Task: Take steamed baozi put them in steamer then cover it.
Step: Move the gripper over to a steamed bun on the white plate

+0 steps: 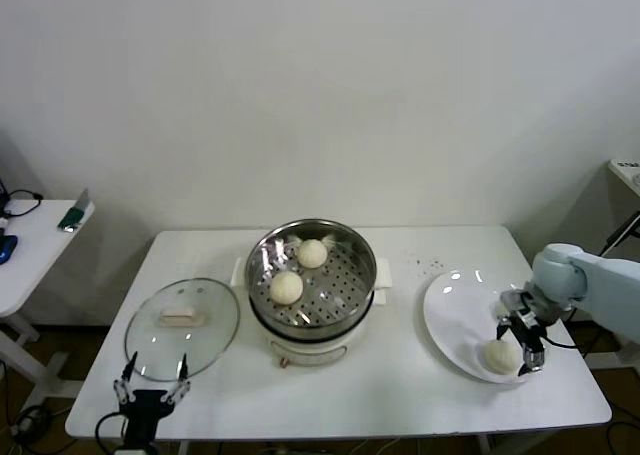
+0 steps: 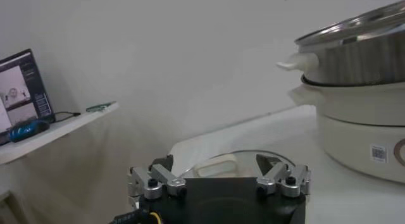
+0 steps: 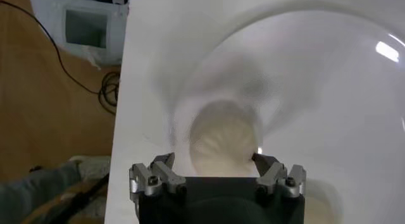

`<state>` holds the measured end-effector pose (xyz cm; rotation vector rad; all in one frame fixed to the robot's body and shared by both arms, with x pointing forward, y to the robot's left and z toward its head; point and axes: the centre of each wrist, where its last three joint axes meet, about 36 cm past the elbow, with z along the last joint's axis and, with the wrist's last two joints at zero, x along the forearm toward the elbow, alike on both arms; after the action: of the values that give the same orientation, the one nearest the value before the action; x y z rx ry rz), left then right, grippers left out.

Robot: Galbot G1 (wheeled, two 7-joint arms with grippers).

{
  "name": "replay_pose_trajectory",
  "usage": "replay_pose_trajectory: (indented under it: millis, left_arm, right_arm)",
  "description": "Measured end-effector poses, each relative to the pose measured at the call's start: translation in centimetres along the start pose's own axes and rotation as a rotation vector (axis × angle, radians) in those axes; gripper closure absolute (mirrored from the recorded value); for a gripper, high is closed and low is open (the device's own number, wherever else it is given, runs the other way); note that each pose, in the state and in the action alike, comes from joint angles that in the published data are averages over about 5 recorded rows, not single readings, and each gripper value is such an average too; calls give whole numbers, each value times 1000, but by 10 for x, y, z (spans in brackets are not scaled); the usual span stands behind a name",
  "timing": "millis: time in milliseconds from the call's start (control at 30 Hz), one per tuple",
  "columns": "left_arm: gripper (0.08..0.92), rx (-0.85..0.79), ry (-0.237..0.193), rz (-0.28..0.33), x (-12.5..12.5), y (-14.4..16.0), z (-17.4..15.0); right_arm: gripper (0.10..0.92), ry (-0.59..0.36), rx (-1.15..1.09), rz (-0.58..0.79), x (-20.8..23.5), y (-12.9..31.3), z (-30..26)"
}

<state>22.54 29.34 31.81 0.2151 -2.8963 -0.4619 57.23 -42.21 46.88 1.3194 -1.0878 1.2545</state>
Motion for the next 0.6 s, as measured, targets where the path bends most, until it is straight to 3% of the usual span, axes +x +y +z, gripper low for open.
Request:
replay_pose_trajectory:
  millis: [367, 600]
  left_arm:
    - [177, -2, 7, -1, 3, 1, 4]
    - [177, -1, 6, -2, 2, 1, 4]
  right_arm:
    - [203, 13, 17, -17, -11, -9, -7]
    - [259, 19, 27, -21, -11, -14, -12]
